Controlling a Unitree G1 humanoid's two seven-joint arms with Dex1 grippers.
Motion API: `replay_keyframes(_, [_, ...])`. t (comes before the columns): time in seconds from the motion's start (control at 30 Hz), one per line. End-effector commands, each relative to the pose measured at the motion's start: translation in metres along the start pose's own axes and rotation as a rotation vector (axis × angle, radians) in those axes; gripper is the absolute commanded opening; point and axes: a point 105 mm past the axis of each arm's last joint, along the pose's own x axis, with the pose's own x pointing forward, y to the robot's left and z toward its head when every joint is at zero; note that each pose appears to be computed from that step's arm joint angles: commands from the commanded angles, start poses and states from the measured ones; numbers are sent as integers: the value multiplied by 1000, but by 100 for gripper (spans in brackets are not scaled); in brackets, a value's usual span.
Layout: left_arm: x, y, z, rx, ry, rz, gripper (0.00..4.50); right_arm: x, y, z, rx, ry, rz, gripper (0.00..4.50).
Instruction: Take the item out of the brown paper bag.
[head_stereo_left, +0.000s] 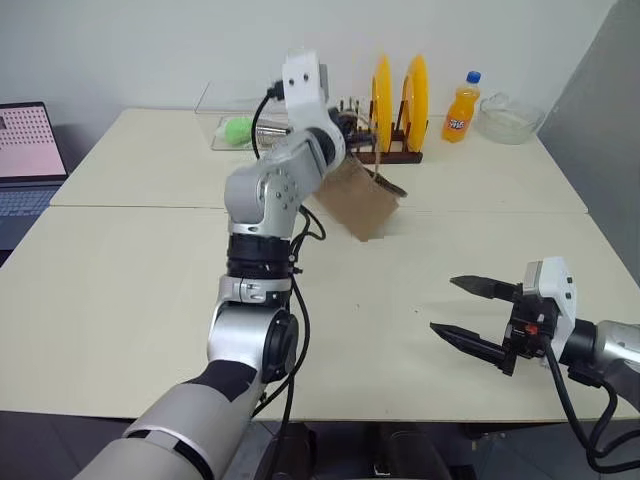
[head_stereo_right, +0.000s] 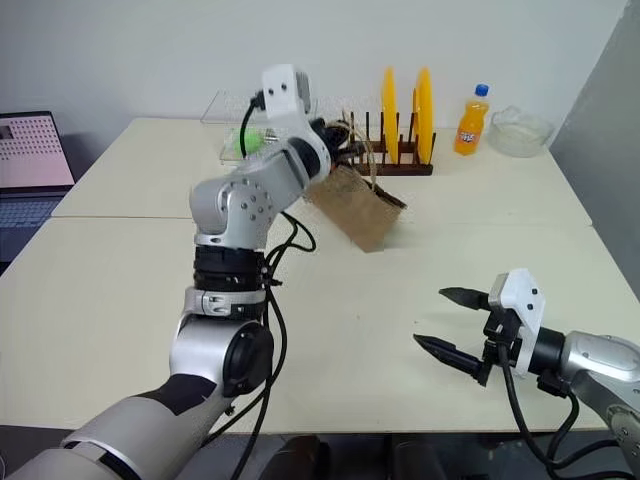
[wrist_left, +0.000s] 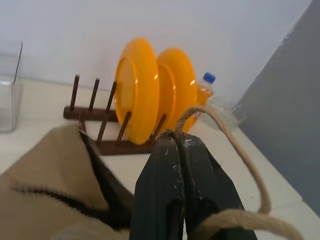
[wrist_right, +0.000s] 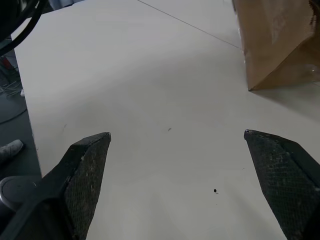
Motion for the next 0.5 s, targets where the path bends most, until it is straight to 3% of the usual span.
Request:
replay_keyframes(0.03, [-9, -12, 18, 40, -60, -31, 5, 0, -1, 14, -61, -32, -23, 450])
replay_keyframes(0.5, [-25, 14, 10, 94, 8, 16, 5, 7, -3, 23, -66, -47, -23, 450])
